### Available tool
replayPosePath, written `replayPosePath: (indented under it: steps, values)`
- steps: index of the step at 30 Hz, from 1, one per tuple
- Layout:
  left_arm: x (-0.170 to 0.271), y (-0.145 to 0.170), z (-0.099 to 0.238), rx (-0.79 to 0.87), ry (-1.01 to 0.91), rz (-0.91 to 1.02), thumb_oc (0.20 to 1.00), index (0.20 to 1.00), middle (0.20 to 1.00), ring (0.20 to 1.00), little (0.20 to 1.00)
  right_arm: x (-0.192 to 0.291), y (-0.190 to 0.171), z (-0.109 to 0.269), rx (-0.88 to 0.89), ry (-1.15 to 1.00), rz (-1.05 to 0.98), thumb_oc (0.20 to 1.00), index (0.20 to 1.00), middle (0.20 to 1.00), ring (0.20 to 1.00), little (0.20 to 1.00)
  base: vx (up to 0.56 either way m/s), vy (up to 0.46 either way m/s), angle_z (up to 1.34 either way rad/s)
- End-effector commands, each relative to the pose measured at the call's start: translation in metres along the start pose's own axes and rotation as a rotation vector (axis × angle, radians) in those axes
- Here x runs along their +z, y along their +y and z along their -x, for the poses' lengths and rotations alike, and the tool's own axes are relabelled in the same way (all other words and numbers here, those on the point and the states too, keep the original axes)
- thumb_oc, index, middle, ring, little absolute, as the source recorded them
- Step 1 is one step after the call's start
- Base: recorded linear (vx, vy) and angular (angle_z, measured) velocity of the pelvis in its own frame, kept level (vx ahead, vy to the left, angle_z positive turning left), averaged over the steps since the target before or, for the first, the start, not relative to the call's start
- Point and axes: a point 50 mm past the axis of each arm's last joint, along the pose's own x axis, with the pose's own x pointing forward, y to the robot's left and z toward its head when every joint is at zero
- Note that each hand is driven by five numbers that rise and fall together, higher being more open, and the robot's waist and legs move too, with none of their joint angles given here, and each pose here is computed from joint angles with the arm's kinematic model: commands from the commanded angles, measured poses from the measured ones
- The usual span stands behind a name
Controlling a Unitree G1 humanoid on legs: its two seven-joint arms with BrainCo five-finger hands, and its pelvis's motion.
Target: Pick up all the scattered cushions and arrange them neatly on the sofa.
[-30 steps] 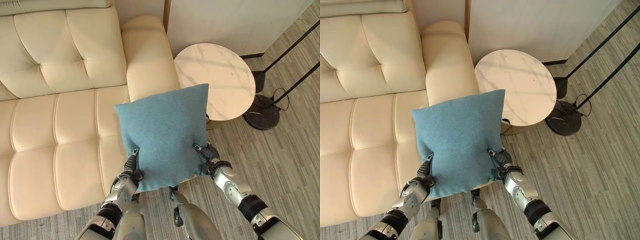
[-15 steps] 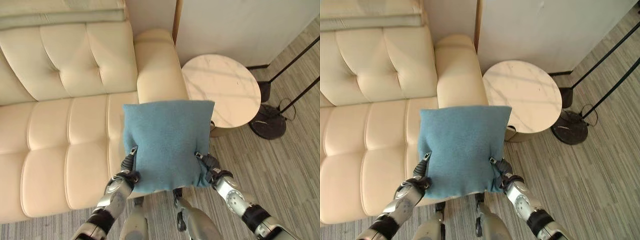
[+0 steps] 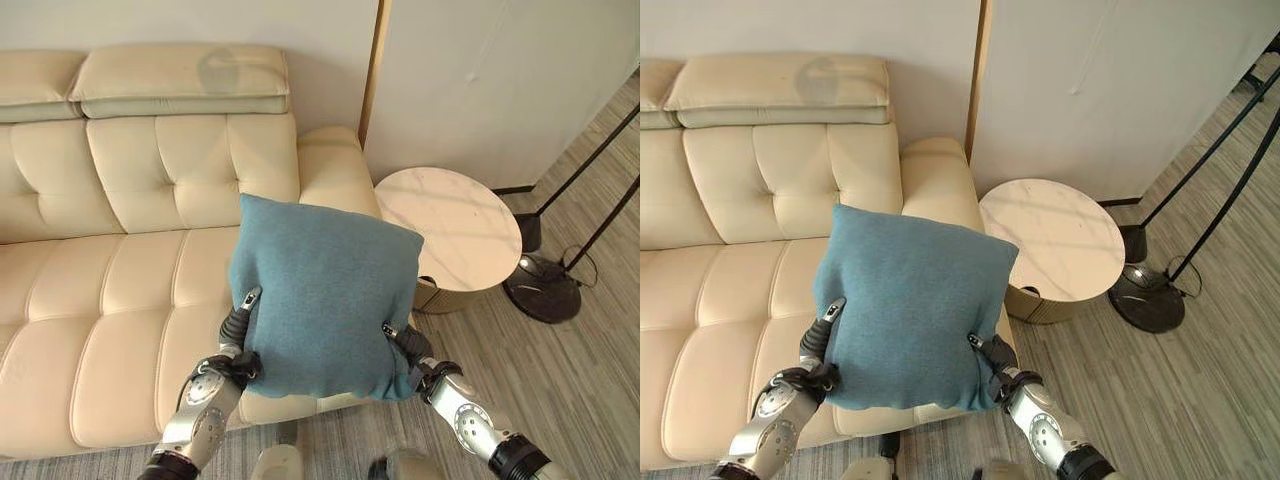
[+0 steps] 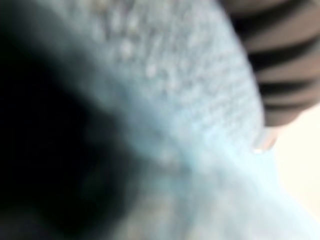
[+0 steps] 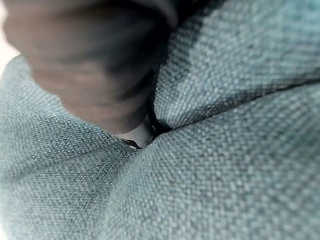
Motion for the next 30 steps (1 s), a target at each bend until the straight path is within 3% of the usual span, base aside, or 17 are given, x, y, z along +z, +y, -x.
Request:
replayPosePath:
  steps: [1,4,18,30]
  values:
    - [0.008,-0.113,-0.013,-0.451,-0.045,0.136,0.200,0.200,0.200,0.200,0.200,0.007,0.120,-0.015,0.499,-0.093,-0.068,0.200,0.200,0.200,0.200,0.200,-0.36,-0.267,0.35]
    - [0.009,-0.124,-0.015,-0.461,-0.038,0.171,0.200,0.200,0.200,0.200,0.200,0.017,0.101,-0.018,0.396,-0.118,-0.003,0.200,0.200,0.200,0.200,0.200,-0.38,-0.174,1.02]
    - [0.000,-0.126,-0.011,-0.449,-0.008,0.217,0.200,0.200,0.200,0.200,0.200,0.023,0.071,-0.008,0.298,-0.161,0.024,0.200,0.200,0.200,0.200,0.200,-0.05,0.060,0.94]
    - [0.005,-0.107,-0.010,-0.408,-0.037,0.177,0.200,0.200,0.200,0.200,0.200,0.009,0.086,-0.011,0.354,-0.112,0.040,0.200,0.200,0.200,0.200,0.200,0.03,0.198,0.22]
